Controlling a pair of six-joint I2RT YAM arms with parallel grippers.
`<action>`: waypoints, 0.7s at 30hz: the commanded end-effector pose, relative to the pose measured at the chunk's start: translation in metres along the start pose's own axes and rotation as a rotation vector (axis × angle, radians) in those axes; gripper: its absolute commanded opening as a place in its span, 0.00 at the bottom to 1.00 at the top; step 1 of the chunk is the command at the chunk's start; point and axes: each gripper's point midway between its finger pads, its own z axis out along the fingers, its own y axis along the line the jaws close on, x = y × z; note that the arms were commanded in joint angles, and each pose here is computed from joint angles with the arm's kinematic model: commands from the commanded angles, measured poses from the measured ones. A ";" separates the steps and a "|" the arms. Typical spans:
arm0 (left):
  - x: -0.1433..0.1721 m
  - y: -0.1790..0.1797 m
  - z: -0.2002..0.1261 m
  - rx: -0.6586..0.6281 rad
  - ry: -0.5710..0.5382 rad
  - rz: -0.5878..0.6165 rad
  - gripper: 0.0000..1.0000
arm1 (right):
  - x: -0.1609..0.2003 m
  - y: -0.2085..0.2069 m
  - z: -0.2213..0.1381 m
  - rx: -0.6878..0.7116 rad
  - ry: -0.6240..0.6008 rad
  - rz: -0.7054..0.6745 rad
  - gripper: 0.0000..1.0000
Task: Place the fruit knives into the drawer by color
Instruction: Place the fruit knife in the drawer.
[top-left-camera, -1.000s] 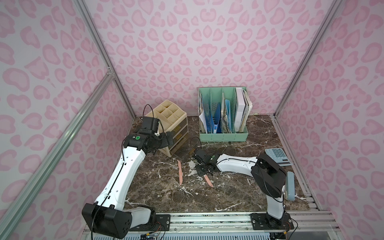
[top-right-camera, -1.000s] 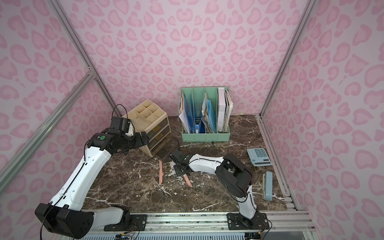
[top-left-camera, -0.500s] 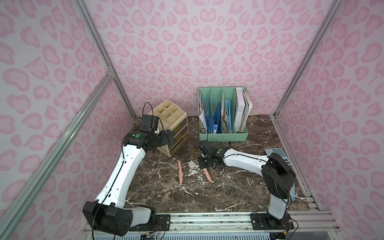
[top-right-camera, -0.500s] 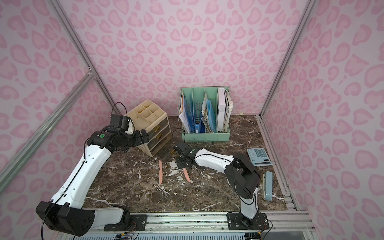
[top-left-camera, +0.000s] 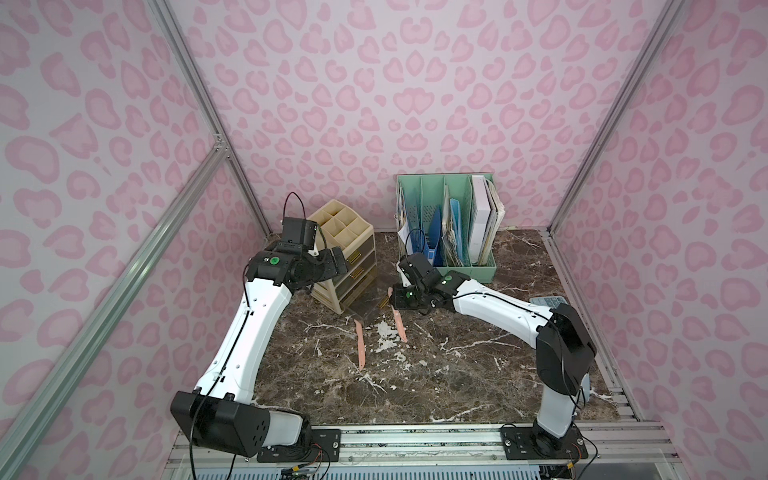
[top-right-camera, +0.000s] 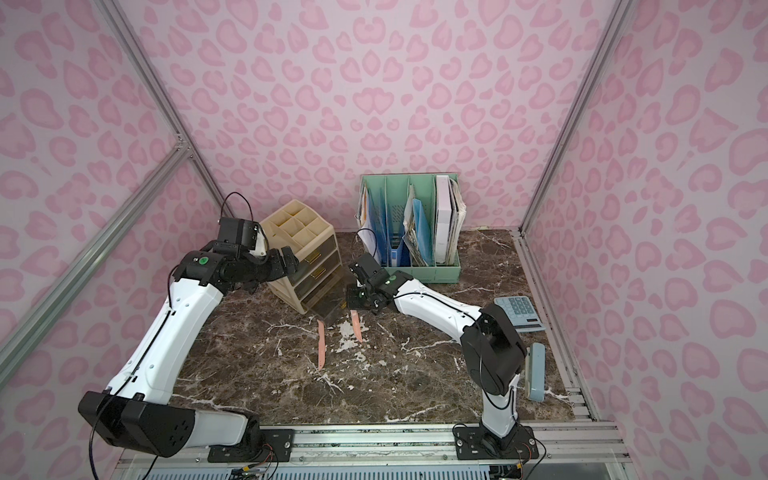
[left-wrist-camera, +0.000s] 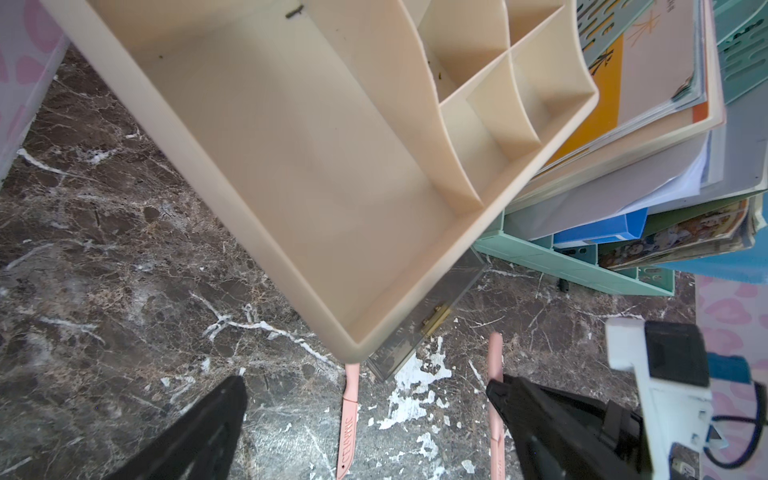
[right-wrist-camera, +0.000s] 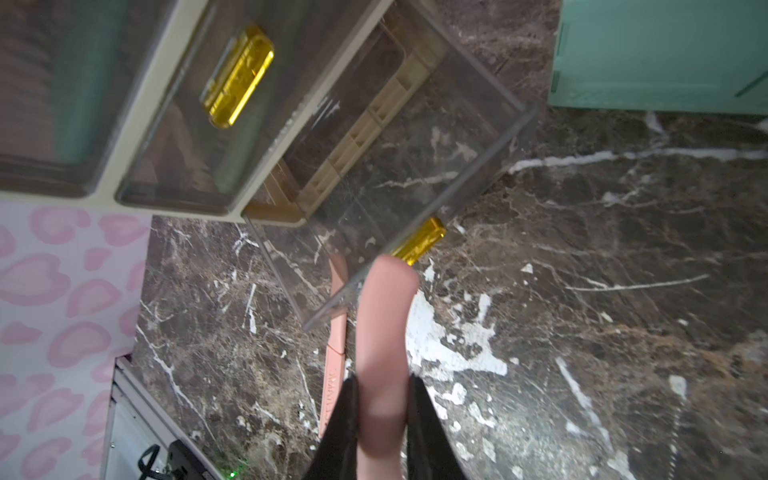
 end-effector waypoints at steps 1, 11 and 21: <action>-0.002 -0.005 -0.003 0.026 -0.002 -0.008 0.99 | -0.013 0.014 0.002 -0.066 0.005 0.070 0.06; -0.006 -0.010 -0.011 0.059 -0.022 0.004 0.99 | -0.046 0.036 0.023 -0.192 0.004 0.254 0.07; -0.006 -0.013 -0.013 0.085 -0.027 0.012 0.99 | -0.048 0.030 0.043 -0.211 0.003 0.580 0.06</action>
